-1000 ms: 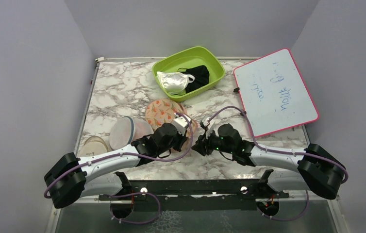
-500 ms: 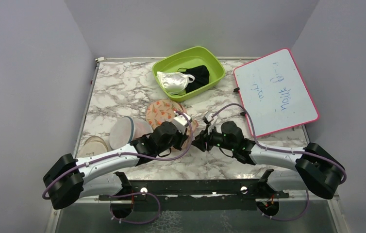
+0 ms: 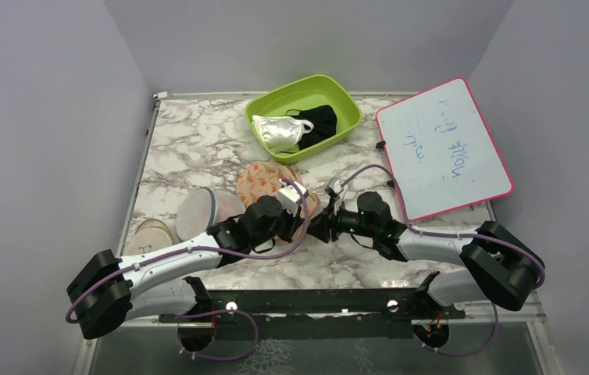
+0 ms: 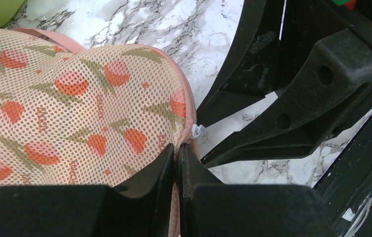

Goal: Unzip the laundry bag and remove the bra

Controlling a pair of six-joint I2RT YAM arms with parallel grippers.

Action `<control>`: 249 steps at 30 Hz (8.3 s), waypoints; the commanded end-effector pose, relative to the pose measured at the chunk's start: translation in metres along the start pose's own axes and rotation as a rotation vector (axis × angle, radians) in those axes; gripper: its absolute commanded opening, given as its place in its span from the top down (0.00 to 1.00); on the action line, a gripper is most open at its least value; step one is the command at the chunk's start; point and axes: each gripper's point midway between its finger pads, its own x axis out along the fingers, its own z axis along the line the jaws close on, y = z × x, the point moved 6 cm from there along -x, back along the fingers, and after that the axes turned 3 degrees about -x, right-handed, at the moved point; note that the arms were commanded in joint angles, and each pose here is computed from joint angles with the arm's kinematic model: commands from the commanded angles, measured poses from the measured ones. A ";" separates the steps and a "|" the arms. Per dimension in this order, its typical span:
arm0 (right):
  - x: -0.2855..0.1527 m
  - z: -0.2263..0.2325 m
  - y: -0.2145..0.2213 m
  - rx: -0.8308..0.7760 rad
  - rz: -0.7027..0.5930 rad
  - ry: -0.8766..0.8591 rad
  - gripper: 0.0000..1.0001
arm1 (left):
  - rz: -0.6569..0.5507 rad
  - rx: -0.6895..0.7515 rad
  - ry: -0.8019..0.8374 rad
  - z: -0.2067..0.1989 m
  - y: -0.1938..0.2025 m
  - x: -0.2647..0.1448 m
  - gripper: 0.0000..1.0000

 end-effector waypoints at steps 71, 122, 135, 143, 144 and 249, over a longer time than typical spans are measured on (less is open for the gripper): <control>-0.016 -0.028 -0.033 -0.320 0.281 0.179 0.99 | 0.001 0.276 0.213 -0.012 0.006 -0.007 1.00; -0.023 -0.023 -0.023 -0.183 0.096 0.063 0.99 | -0.091 0.104 0.006 -0.014 -0.027 0.018 0.93; -0.017 -0.036 -0.021 -0.142 0.149 0.141 0.99 | -0.139 0.384 0.218 -0.033 -0.026 -0.008 1.00; -0.011 -0.074 -0.028 -0.137 0.150 0.247 0.99 | -0.125 0.460 0.280 -0.055 -0.001 -0.018 1.00; -0.010 -0.078 -0.029 -0.135 0.145 0.254 0.99 | -0.123 0.458 0.285 -0.056 0.001 -0.018 1.00; -0.021 -0.035 -0.044 -0.045 0.096 0.052 0.99 | -0.112 0.461 0.142 -0.045 0.001 -0.013 0.47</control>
